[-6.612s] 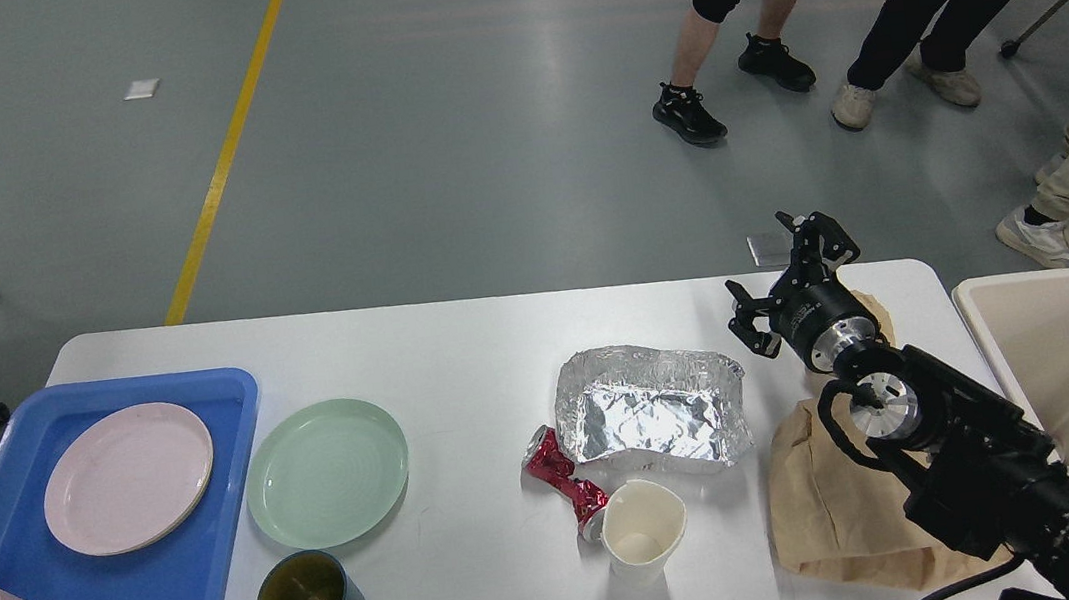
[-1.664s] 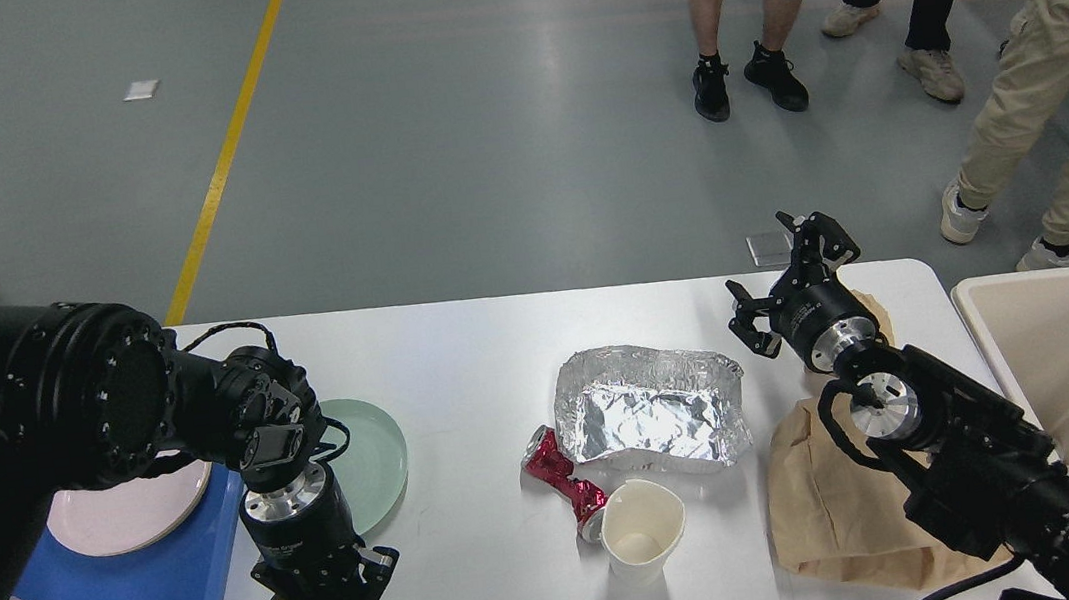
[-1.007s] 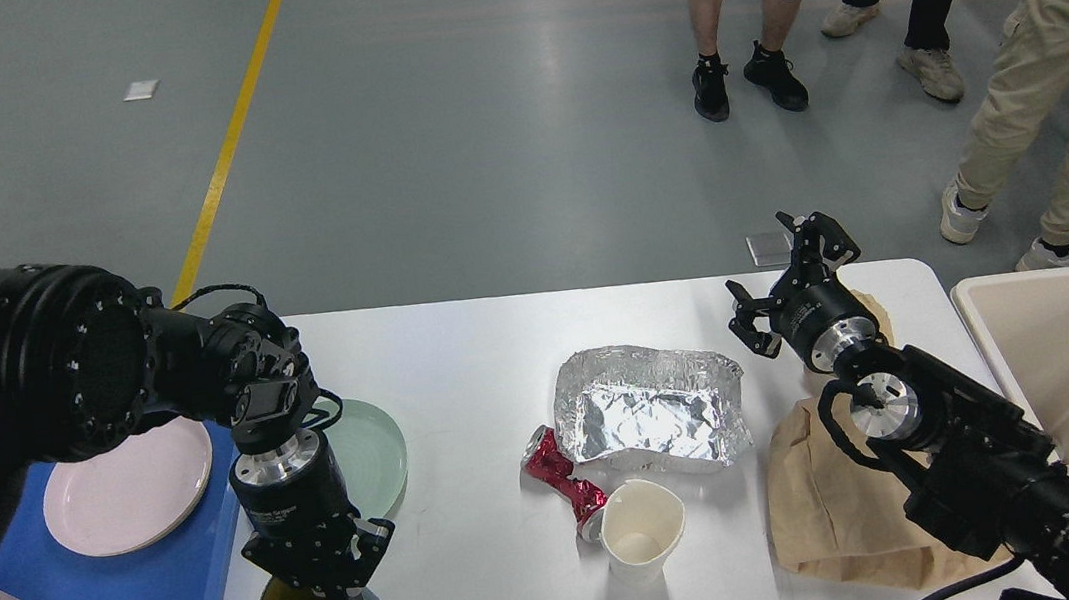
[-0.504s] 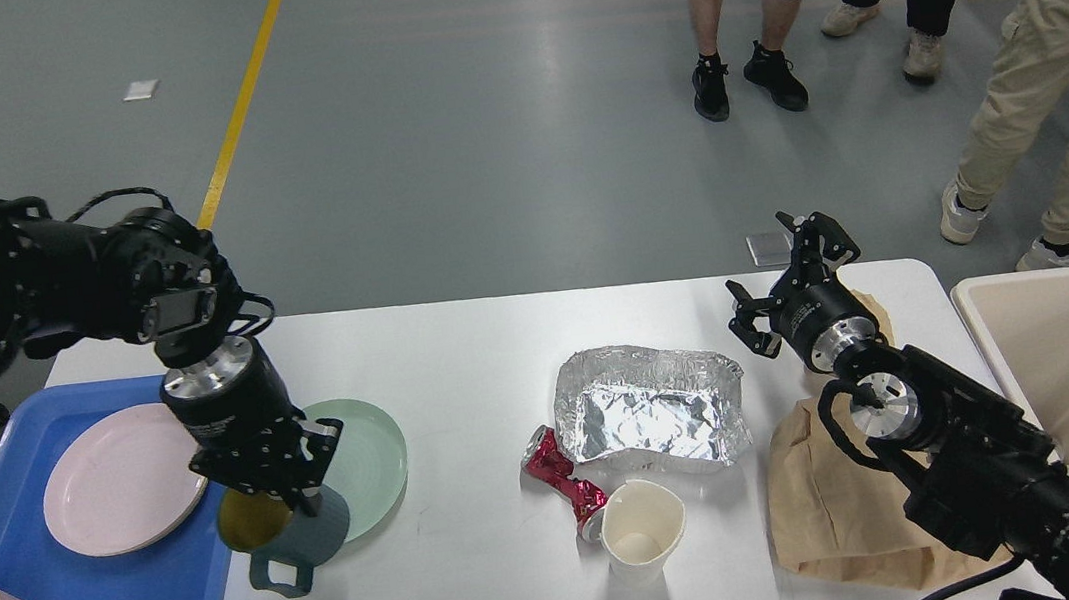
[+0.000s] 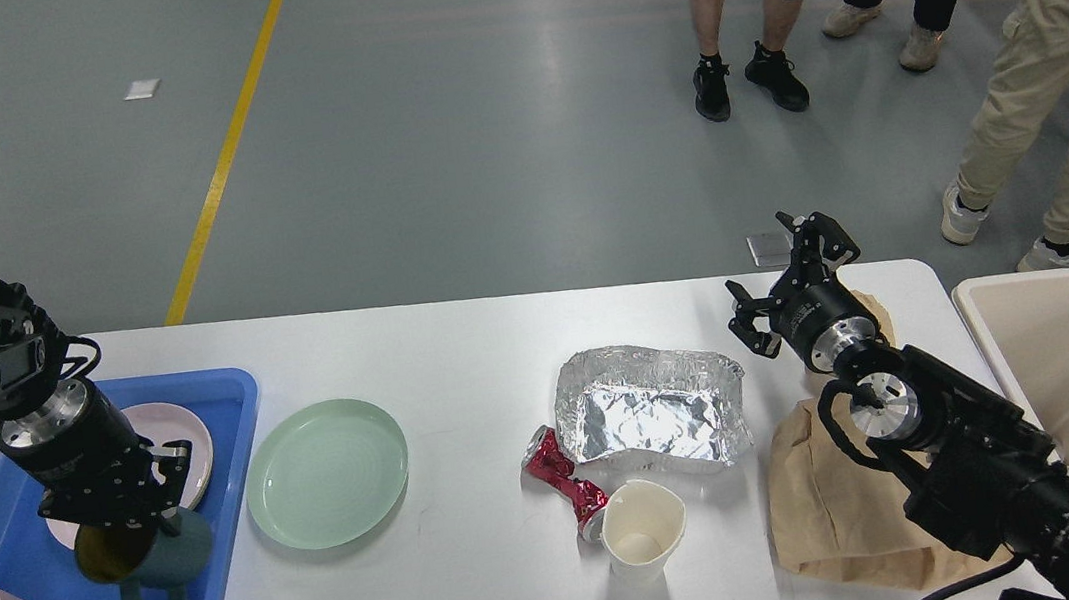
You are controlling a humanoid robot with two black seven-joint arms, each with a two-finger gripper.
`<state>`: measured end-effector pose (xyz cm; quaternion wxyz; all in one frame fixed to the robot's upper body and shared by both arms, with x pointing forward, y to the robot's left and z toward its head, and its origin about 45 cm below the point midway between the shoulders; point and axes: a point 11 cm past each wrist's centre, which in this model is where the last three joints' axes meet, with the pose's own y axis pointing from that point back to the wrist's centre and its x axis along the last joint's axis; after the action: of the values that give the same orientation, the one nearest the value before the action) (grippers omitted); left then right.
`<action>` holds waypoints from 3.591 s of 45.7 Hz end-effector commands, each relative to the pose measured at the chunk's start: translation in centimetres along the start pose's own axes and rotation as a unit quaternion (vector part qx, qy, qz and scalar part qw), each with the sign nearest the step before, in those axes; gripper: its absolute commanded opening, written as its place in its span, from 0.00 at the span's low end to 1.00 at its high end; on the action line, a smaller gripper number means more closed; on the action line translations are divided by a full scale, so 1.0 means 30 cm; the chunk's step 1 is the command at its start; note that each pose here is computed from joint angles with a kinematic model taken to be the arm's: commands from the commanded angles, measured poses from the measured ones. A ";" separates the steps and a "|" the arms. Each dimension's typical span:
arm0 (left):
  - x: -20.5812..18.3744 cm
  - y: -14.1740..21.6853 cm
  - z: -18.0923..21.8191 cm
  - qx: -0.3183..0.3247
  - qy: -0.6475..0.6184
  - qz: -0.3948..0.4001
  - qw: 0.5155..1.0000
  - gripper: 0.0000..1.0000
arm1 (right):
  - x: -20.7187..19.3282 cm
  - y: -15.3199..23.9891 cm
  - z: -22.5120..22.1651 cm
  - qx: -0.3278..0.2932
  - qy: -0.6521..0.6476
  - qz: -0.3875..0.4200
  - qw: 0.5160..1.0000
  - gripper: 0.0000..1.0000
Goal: Tidy desktop
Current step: 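Lift the teal mug and set it down on the blue tray, then open the left gripper and withdraw from the mug, then lower the left gripper onto the green plate rim and grasp it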
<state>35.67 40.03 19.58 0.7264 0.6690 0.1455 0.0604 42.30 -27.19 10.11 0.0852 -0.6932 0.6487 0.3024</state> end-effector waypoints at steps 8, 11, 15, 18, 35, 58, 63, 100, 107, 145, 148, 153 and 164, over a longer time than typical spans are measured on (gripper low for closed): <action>-0.025 -0.048 -0.029 0.006 0.007 -0.017 1.000 0.00 | 0.000 0.000 0.000 0.000 0.000 0.000 1.000 1.00; -0.039 -0.070 -0.042 0.007 0.011 -0.025 1.000 0.00 | 0.000 0.000 0.000 0.000 0.000 0.000 1.000 1.00; -0.044 -0.077 -0.053 0.010 0.013 -0.027 0.999 0.00 | 0.000 0.000 0.000 0.000 0.000 0.000 1.000 1.00; -0.049 -0.082 -0.063 0.013 0.015 -0.030 0.999 0.00 | 0.000 0.000 0.000 0.000 0.000 0.000 1.000 1.00; -0.082 -0.127 -0.114 0.024 0.025 -0.047 0.998 0.00 | 0.000 0.000 0.000 0.000 0.000 0.000 1.000 1.00; -0.080 -0.108 -0.161 0.033 0.036 -0.041 0.998 0.60 | 0.000 0.000 0.000 0.000 0.000 0.000 1.000 1.00; -0.068 -0.077 -0.152 0.030 0.036 -0.033 0.998 0.77 | 0.000 0.000 0.000 0.000 0.000 0.000 1.000 1.00; -0.066 0.050 0.754 0.080 -0.307 0.028 0.948 0.93 | 0.000 0.000 0.000 0.000 0.000 0.000 1.000 1.00; -0.046 -0.040 0.766 0.067 -0.364 0.074 0.926 0.93 | 0.000 0.000 0.000 0.000 0.000 0.000 1.000 1.00; 0.045 -0.345 0.581 0.066 -0.268 0.209 0.938 0.93 | 0.000 0.000 0.000 0.000 0.000 0.000 1.000 1.00; 0.040 -0.353 0.581 0.064 -0.266 0.208 0.939 0.93 | 0.000 0.000 0.000 0.000 0.000 0.000 1.000 1.00; 0.032 -0.359 0.596 0.053 -0.261 0.206 0.942 0.93 | 0.000 0.000 0.000 0.000 0.000 0.000 1.000 1.00; -0.013 -0.421 0.611 0.025 -0.246 0.188 0.950 0.91 | 0.000 0.000 0.000 0.000 0.000 0.000 1.000 1.00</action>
<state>39.88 21.44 8.99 0.6903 0.7019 -0.1735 0.0254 42.30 -27.19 10.11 0.0852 -0.6932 0.6486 0.3024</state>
